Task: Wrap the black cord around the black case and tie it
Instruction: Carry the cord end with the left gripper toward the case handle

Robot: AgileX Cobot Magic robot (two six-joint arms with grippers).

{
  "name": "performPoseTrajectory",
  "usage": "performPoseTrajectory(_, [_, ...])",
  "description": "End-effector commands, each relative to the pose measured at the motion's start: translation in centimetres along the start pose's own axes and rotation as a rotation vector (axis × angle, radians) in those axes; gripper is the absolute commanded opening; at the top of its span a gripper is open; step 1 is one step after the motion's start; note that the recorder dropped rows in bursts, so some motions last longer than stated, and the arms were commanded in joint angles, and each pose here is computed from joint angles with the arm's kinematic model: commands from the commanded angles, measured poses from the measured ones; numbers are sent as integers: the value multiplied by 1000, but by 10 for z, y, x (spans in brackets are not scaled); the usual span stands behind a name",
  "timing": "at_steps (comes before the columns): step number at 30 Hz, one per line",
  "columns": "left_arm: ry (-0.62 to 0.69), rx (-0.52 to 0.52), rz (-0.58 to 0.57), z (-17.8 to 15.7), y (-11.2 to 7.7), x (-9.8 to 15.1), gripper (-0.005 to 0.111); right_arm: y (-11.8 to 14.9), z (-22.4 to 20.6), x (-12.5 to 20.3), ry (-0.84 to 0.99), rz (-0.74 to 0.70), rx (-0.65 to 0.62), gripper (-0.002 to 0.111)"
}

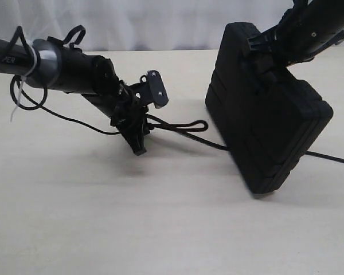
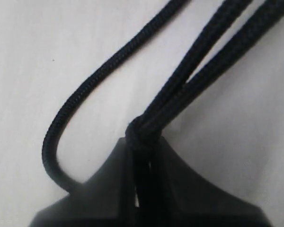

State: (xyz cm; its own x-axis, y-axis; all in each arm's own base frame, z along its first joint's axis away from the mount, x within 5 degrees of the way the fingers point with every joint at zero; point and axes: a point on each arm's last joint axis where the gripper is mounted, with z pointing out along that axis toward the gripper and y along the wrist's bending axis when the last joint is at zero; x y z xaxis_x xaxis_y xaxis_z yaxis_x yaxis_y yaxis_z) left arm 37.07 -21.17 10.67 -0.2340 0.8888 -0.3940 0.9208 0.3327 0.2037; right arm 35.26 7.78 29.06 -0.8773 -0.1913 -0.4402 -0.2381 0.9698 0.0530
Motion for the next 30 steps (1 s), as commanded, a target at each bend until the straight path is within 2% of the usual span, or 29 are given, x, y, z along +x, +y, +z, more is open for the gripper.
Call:
performPoseTrajectory(1, [-143,16,-329,-18,9,-10,0,0,18,14,145,-4,-13,4])
performPoseTrajectory(3, [-184,36,-395,-26,9,-16,0,0,18,14,138,-4,-13,4])
performPoseTrajectory(6, [-203,86,-374,-36,7,-28,0,0,18,14,136,0,-18,4])
performPoseTrajectory(12, [-207,203,-440,-54,10,-50,0,4,18,13,131,-15,-61,4])
performPoseTrajectory(15, [-165,272,-470,-65,10,-57,0,4,18,13,131,-12,-64,4])
performPoseTrajectory(18, [-88,297,-498,-74,12,-59,0,5,18,13,130,-17,-69,4])
performPoseTrajectory(24, [83,354,-500,-81,9,-52,0,11,17,12,119,-33,-140,4])
performPoseTrajectory(30, [93,382,-513,-80,6,-51,0,12,17,13,124,-33,-153,4])
